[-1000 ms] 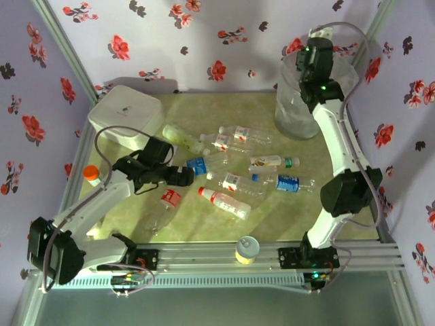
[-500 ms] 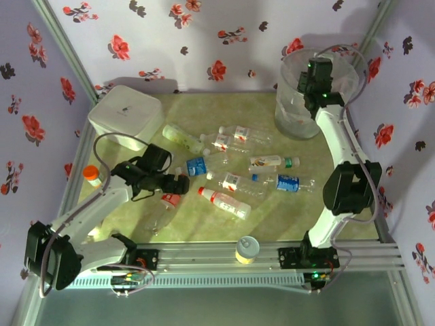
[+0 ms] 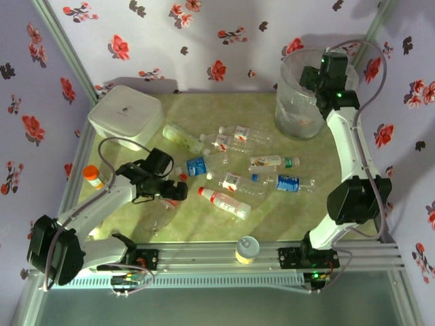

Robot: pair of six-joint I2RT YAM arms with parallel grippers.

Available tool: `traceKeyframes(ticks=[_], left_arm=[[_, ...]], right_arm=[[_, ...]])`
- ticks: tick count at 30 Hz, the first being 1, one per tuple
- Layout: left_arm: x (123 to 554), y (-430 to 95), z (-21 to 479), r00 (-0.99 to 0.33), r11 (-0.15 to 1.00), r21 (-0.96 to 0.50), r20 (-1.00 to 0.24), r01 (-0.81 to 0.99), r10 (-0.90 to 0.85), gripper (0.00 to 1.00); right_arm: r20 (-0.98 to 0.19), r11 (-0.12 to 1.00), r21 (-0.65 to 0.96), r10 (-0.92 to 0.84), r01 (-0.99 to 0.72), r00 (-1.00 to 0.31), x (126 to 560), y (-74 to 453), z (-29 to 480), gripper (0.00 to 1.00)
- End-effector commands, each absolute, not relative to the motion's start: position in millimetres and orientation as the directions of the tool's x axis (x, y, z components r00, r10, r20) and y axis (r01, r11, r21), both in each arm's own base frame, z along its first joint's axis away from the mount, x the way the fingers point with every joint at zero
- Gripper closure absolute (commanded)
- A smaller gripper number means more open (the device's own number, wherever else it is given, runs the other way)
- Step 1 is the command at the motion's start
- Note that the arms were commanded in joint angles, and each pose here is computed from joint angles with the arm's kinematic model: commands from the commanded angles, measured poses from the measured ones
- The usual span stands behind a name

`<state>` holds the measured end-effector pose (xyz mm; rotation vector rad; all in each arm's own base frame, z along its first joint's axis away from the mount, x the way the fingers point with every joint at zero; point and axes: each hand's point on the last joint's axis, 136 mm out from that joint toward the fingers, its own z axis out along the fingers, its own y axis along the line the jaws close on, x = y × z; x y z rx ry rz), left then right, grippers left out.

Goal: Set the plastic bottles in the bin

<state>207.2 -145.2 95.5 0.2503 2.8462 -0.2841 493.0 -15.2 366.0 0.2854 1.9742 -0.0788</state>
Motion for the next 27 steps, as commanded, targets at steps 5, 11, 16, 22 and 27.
traceKeyframes(ticks=[5, 11, 16, 22, 27], left_arm=[[183, -130, 76, -0.979, 0.98, -0.135, -0.162, 0.148, 0.125, 0.0], [165, -132, 69, -0.987, 0.98, -0.122, -0.043, 0.158, 0.154, 0.0], [151, -136, 57, -0.99, 0.986, -0.103, 0.039, 0.129, 0.134, 0.0], [154, -138, 50, -0.987, 0.986, -0.074, 0.051, 0.148, 0.152, 0.11], [172, -139, 47, -0.982, 0.983, -0.009, 0.049, 0.183, 0.183, 0.34]], right_arm=[[-0.902, 0.966, 0.238, 0.257, 0.097, -0.348, 444, 13, 410, 0.17], [-0.846, 0.945, 0.325, 0.305, 0.03, -0.438, 427, 36, 382, 0.16], [-0.809, 0.933, 0.36, 0.322, 0.019, -0.492, 410, 45, 357, 0.13], [-0.773, 0.923, 0.384, 0.334, 0.023, -0.538, 397, 49, 334, 0.12], [-0.753, 0.907, 0.421, 0.356, 0.01, -0.554, 393, 57, 327, 0.12]])
